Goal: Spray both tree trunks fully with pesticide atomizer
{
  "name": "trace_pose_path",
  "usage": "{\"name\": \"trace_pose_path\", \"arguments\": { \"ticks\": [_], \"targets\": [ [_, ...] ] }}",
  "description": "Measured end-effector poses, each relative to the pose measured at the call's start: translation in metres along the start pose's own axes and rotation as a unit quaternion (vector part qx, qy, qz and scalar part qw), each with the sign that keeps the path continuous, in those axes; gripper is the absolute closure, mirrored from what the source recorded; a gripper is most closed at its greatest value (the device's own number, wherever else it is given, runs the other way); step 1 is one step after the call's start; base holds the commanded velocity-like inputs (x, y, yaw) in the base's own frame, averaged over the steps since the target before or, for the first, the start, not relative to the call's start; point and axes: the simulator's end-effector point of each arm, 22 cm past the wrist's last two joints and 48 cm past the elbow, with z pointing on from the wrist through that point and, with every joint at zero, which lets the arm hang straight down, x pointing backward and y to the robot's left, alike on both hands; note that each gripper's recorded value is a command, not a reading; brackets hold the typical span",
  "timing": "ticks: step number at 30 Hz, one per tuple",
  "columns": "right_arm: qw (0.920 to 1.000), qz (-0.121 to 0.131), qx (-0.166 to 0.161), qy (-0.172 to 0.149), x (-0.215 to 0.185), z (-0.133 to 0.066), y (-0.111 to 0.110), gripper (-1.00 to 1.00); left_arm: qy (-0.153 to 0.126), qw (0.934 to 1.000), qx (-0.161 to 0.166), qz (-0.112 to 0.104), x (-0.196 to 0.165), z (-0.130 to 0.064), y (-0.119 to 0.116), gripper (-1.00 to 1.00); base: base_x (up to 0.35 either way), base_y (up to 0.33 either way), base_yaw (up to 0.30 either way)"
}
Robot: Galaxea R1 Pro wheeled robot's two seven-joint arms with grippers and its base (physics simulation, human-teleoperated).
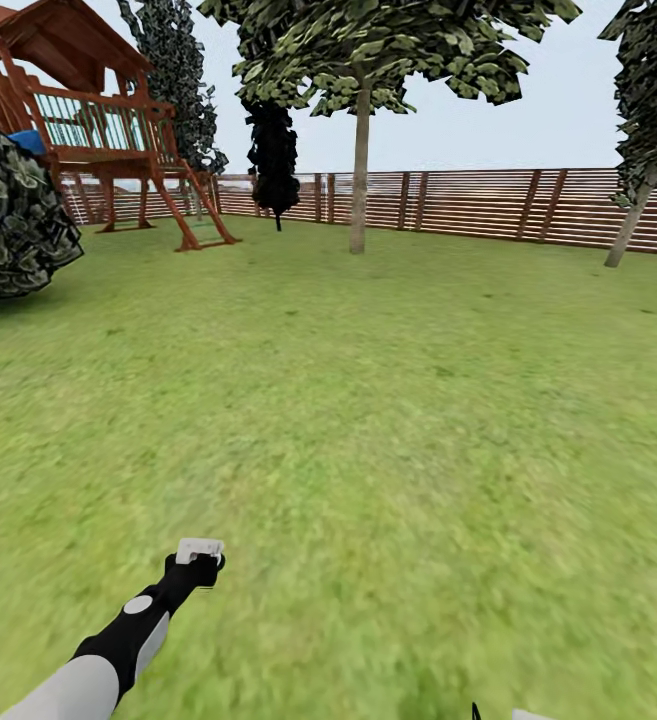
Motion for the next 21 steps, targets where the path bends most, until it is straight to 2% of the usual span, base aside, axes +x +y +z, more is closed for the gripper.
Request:
{"name": "trace_pose_path", "arguments": {
  "ticks": [8,21],
  "targets": [
    [1.0000,0.000,0.000,0.000,0.0000,0.0000,0.0000,-1.00,0.003,1.0000,0.006,0.002,0.0025,0.0007,-0.0075,1.00,0.339,0.000,0.000],
    [1.0000,0.000,0.000,0.000,0.0000,0.0000,0.0000,-1.00,0.003,1.0000,0.003,0.000,0.0022,0.0001,-0.0031,1.00,0.339,0.000,0.000]
  ]
}}
